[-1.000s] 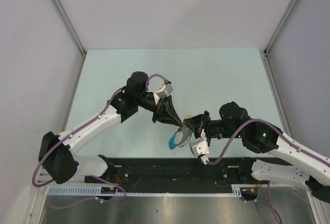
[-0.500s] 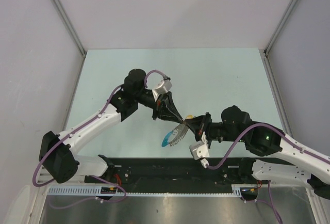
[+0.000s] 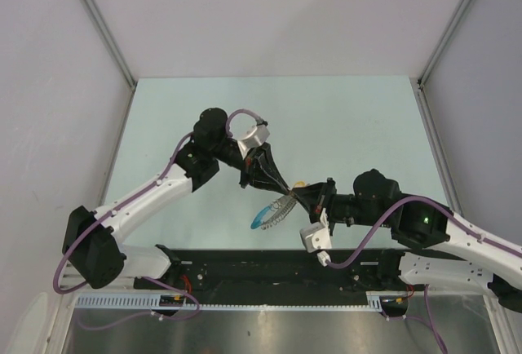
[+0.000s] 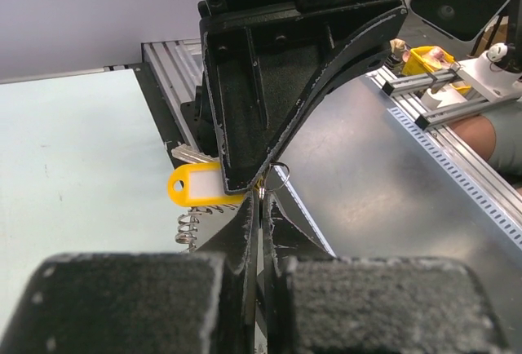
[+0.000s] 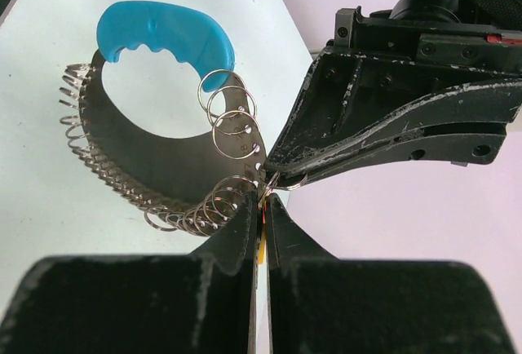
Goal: Remove the keys from the keyring
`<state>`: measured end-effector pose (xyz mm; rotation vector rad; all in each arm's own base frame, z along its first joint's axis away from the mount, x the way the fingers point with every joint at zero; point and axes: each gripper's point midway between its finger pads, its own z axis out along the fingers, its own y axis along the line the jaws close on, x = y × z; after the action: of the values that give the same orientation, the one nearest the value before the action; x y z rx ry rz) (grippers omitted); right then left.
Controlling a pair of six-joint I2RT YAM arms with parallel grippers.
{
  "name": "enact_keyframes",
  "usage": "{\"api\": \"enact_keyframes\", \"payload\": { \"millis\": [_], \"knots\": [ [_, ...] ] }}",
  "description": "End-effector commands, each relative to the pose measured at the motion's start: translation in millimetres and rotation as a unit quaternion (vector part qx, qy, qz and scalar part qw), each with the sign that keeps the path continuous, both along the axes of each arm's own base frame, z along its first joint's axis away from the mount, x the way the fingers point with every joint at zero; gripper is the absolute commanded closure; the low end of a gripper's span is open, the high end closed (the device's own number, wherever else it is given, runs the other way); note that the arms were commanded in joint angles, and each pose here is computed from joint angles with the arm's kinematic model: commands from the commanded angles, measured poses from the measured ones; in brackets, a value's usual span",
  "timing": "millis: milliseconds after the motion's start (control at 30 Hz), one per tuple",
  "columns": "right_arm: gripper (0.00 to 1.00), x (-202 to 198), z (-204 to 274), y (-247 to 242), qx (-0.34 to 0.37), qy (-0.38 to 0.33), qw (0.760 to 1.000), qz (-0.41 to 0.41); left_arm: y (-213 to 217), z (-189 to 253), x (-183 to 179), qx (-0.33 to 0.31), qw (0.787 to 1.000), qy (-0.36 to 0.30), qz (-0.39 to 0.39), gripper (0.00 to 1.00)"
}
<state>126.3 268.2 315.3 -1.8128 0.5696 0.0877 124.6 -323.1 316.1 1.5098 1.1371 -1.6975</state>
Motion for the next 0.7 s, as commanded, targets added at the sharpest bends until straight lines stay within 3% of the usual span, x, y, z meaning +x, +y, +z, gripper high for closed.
{"api": "enact_keyframes", "payload": {
  "millis": [0,300,667],
  "knots": [
    [1.00,-2,-2,-2,0.005,0.012,1.000,-0.006,6,20,-6,-0.038,0.998,-0.046,-0.005,1.00],
    [1.00,3,-1,-5,0.006,0.007,1.000,-0.021,-4,19,39,-0.020,0.987,-0.061,0.144,1.00],
    [1.00,26,3,-7,0.016,-0.016,0.996,-0.083,5,13,57,-0.005,0.969,-0.060,0.240,0.99]
  ]
}}
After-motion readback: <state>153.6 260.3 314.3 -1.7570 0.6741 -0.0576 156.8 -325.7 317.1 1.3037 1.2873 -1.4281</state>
